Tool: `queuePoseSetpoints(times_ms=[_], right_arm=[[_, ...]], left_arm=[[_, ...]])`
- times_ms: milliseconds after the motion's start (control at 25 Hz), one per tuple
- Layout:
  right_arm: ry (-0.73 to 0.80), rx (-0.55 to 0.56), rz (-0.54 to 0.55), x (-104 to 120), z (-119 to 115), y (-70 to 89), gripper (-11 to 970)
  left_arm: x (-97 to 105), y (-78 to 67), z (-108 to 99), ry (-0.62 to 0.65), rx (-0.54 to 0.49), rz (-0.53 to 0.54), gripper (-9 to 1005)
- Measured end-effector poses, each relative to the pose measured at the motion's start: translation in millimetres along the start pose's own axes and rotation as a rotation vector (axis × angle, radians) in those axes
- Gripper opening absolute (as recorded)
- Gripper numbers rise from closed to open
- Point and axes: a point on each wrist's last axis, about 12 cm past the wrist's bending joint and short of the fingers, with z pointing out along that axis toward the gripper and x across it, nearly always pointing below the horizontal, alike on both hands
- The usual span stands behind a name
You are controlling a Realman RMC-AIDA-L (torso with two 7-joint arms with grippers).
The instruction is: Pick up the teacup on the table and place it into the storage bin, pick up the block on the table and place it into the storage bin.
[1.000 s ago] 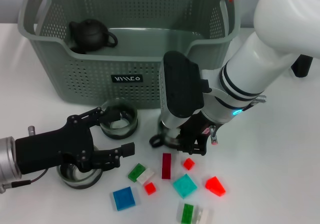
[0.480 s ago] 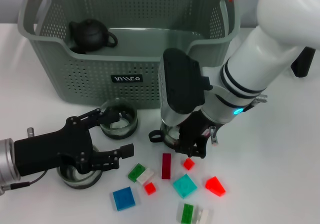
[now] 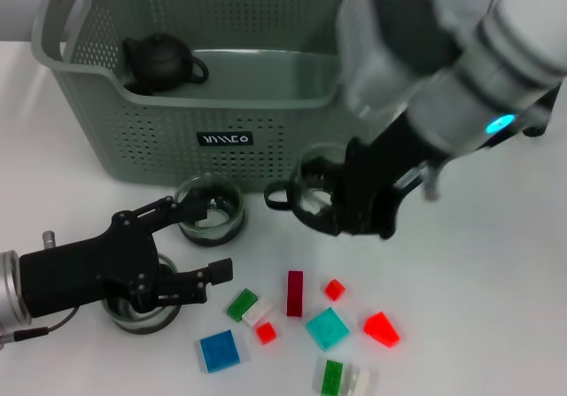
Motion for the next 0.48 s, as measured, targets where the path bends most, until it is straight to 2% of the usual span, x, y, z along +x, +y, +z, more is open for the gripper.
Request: queuePoseSetpoints(times_ms=[160, 240, 360, 480], right_arm=[[-0.102, -0.005, -0.018, -12.2, -44.1, 11.1, 58], [-0.156, 0.033, -0.031, -19.0, -63.1, 12.4, 58], [-0.248, 0.125, -0.020, -26.5, -86.4, 4.4, 58], [-0.334, 0.237, 0.019, -30.2, -96.2, -11.1, 58]], left_arm=[[-0.2, -0.7, -0.2, -0.003, 0.005, 0.000, 881], [-0.3, -0.9, -0.4, -0.003, 0.006, 0.003, 880], [-0.5, -0.9, -0.3, -0.003, 0.007, 0.007, 880], [-0.9, -0.9, 0.3, -0.002, 0.012, 0.009, 879]])
